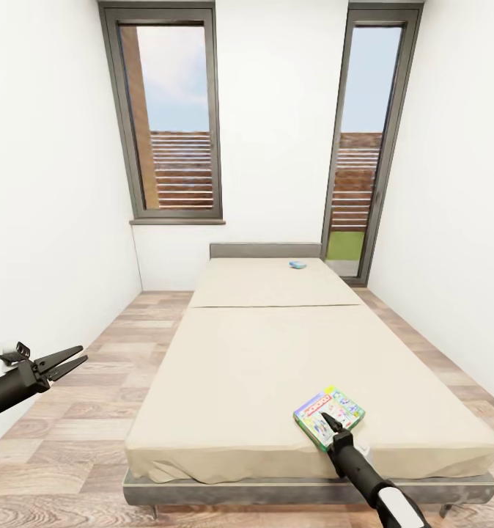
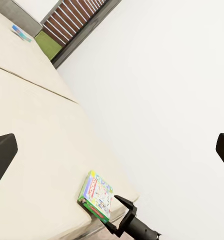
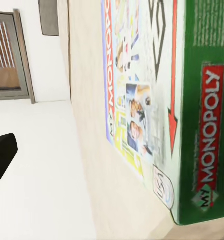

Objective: Put all the toys in the child's room - the three board games (two on the bed and one on the table), the two jigsaw puzzles on the table, and the tennis ball on the table - inside the toy box on the table in the child's room.

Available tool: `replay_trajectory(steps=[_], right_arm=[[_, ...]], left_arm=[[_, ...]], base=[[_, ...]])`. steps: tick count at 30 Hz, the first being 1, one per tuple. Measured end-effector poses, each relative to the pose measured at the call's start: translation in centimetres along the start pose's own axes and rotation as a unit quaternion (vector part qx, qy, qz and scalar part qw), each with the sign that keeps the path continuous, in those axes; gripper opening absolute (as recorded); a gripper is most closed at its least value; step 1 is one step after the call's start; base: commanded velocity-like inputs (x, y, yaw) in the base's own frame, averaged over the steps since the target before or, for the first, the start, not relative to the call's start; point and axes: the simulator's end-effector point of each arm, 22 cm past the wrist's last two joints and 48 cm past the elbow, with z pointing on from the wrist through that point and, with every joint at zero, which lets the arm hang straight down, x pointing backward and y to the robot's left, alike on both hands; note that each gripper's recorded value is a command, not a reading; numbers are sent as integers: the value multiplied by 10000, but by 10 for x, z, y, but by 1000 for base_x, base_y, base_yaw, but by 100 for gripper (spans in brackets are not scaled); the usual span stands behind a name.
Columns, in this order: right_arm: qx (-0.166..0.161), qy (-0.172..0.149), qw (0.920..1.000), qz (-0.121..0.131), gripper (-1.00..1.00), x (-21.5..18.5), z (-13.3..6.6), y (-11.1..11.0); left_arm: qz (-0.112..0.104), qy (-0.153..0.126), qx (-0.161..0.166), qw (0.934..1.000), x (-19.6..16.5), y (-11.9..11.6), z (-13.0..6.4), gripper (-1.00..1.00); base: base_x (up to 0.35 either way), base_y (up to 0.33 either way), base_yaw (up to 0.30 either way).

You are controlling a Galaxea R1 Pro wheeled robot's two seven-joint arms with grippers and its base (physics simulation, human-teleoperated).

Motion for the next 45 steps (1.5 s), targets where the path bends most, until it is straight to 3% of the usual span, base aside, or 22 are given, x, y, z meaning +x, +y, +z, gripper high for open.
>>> replay_trajectory(steps=[7, 36, 37, 45], right_arm=[[-50, 44, 9997, 217, 100, 2, 0, 2], [-59, 46, 9997, 253, 100, 2, 0, 3], [-60, 45, 9996, 255, -100, 2, 0, 3], [-55, 100, 9995, 288, -100, 3, -1, 3]], left_arm=[[1, 0, 0, 10000, 0, 0, 0, 100], [2, 0, 0, 10000, 0, 0, 0, 100], [2, 0, 0, 10000, 0, 0, 0, 100], [1, 0, 0, 10000, 0, 0, 0, 100]], base=[[0, 0, 0], [0, -1, 0], [0, -75, 0], [0, -45, 0]])
